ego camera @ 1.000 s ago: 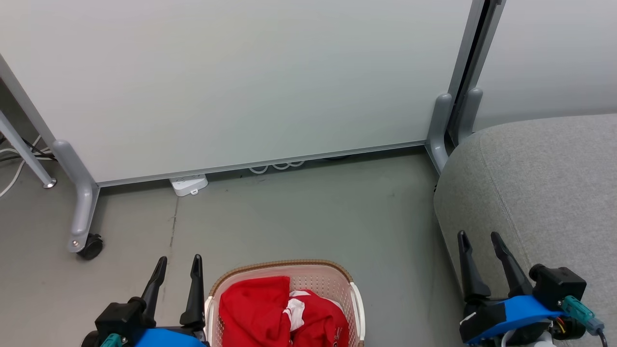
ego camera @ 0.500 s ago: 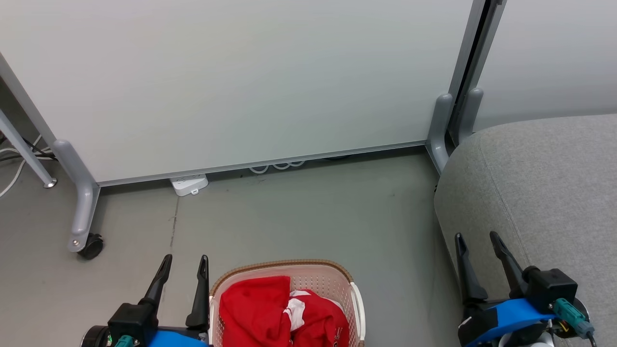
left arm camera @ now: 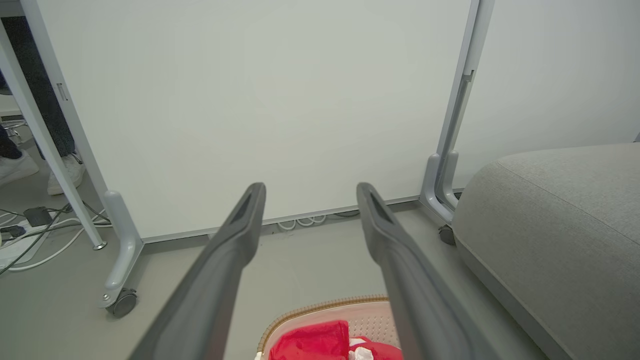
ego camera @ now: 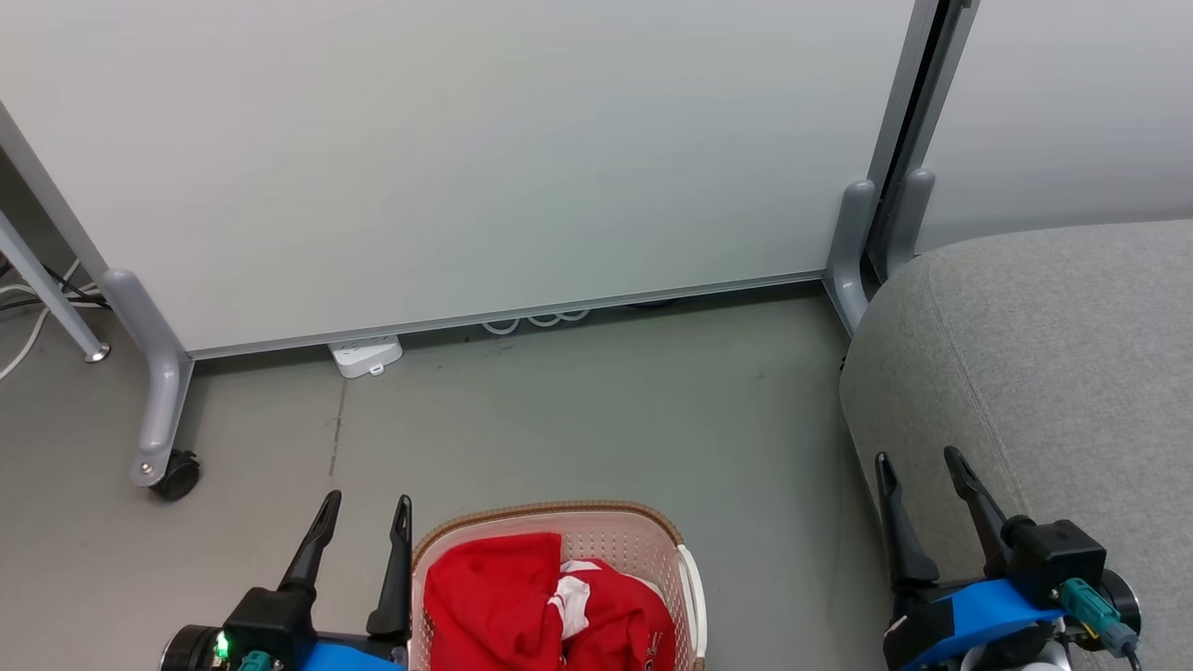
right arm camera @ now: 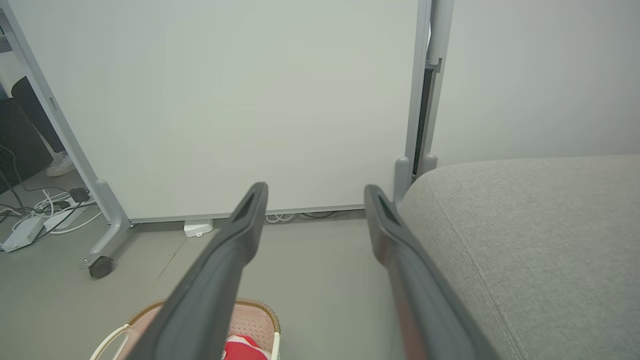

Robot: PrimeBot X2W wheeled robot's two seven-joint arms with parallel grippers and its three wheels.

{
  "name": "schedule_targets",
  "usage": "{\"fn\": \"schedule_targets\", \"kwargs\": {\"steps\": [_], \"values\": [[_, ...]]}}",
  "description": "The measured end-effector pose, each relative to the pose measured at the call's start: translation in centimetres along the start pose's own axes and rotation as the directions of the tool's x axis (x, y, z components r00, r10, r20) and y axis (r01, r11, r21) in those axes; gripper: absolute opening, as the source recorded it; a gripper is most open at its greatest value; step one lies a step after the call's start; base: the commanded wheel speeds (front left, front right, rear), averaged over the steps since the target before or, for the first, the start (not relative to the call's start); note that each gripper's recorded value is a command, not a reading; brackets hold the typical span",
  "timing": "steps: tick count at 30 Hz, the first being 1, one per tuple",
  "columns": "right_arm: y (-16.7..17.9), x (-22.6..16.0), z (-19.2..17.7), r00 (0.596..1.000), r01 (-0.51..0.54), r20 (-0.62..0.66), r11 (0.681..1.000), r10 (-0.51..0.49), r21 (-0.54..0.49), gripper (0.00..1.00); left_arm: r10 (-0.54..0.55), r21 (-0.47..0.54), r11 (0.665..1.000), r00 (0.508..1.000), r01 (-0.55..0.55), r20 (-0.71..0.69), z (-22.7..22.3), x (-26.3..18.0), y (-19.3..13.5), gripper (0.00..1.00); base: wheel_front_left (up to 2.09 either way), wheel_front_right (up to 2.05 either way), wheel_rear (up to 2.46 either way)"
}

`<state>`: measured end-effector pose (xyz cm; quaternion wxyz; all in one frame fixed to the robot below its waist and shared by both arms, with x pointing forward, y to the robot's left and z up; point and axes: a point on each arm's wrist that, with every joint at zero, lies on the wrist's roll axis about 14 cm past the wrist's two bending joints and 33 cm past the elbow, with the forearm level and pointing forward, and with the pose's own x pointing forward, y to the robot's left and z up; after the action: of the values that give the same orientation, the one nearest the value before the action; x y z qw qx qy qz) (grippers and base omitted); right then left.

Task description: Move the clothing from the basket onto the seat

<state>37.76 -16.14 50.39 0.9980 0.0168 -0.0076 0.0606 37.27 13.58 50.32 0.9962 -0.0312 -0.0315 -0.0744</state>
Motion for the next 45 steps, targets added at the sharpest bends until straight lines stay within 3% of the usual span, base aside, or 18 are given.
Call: {"fn": "schedule_targets", "kwargs": {"steps": [13,25,32,45], "values": [[0.3,0.5,-0.4,1.000,-0.011,-0.009,1.000,0.011,0.006,1.00,-0.017,-0.007,1.000,0.999,0.017,-0.038,-1.3,0.2,-0.4,1.00,0.00,0.00,0.00],[-0.2,5.3,-1.5,1.000,-0.020,-0.018,1.000,0.019,-0.020,1.00,-0.122,-0.020,0.992,0.963,0.121,-0.241,-8.9,4.1,-2.1,1.00,0.00,0.00,0.00],[-1.2,8.3,-4.0,0.999,-0.017,-0.045,0.999,0.015,-0.035,1.00,-0.200,-0.057,0.979,0.859,0.197,-0.471,-17.8,5.4,-3.3,1.00,0.00,0.00,0.00],[-4.0,9.3,-12.1,0.980,0.042,-0.196,0.999,-0.042,0.000,1.00,-0.248,-0.141,0.965,0.588,0.222,-0.770,-32.4,5.0,-4.9,1.00,0.00,0.00,0.00]]}}
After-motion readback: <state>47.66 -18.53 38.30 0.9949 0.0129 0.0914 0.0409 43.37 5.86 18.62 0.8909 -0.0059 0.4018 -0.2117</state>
